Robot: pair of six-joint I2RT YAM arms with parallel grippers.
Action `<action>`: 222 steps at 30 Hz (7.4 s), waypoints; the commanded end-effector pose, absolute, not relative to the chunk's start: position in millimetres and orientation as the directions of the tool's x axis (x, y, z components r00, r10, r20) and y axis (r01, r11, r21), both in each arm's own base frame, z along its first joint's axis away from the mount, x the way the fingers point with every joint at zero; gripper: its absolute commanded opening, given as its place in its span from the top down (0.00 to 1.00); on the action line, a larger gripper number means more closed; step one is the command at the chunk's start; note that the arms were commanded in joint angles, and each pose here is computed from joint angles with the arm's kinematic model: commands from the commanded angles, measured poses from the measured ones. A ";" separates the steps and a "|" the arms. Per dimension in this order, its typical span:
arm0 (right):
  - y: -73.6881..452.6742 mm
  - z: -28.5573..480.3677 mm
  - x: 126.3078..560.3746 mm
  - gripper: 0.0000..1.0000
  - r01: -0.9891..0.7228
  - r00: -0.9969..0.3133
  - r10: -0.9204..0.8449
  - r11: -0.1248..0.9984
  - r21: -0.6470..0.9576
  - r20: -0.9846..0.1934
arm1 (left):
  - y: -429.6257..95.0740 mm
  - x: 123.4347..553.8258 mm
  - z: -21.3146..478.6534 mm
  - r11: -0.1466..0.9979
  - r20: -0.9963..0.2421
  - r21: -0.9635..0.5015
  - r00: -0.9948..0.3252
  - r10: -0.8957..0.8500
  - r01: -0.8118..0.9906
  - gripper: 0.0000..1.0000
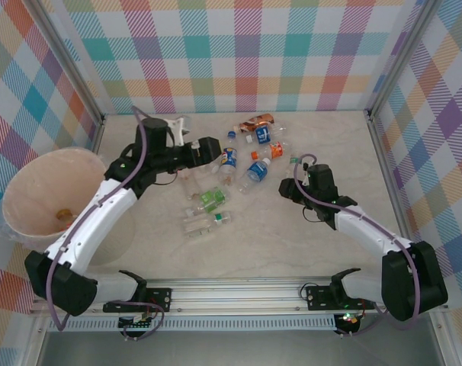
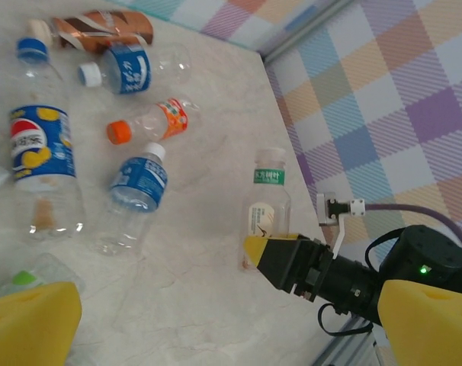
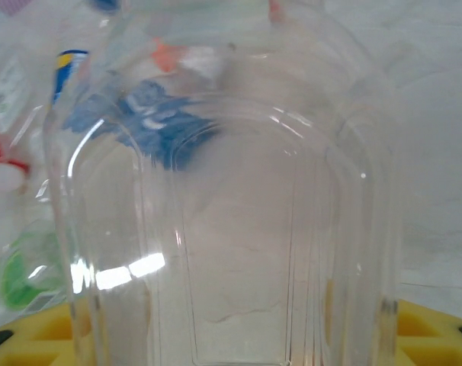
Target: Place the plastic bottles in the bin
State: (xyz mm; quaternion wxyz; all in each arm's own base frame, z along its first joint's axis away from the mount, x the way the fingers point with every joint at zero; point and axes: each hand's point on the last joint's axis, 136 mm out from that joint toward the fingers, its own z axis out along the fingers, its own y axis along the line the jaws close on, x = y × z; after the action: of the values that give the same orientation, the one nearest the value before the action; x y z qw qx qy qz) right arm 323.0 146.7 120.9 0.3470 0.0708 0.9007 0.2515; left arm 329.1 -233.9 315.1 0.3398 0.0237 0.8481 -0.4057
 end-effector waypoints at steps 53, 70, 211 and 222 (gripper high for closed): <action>282.6 241.5 284.6 0.31 -0.645 -0.684 -0.019 0.483 0.592 -0.729 | -322.2 372.9 287.8 0.681 -0.639 -0.636 -0.742 -0.203 0.362 0.64; 210.2 257.7 296.6 0.00 -0.499 -0.492 0.144 0.762 0.413 -0.859 | -262.2 379.0 303.8 0.805 -0.700 -0.541 -0.660 -0.273 0.241 0.65; 121.8 203.7 291.9 0.00 -0.095 -0.432 0.301 0.922 0.375 -0.850 | -214.6 250.5 144.6 0.897 -0.390 0.080 -0.814 0.430 0.436 0.00; 119.5 201.1 295.2 0.00 -0.070 -0.427 0.313 0.924 0.376 -0.848 | -200.6 237.5 84.1 0.868 -0.283 0.158 -0.820 0.497 0.471 0.00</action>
State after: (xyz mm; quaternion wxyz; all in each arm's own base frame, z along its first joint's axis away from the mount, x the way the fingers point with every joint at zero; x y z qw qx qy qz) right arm 293.6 120.9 202.7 0.5275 0.0630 0.8275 0.1817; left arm 232.6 -199.2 90.3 0.1454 0.2484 0.9573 0.0284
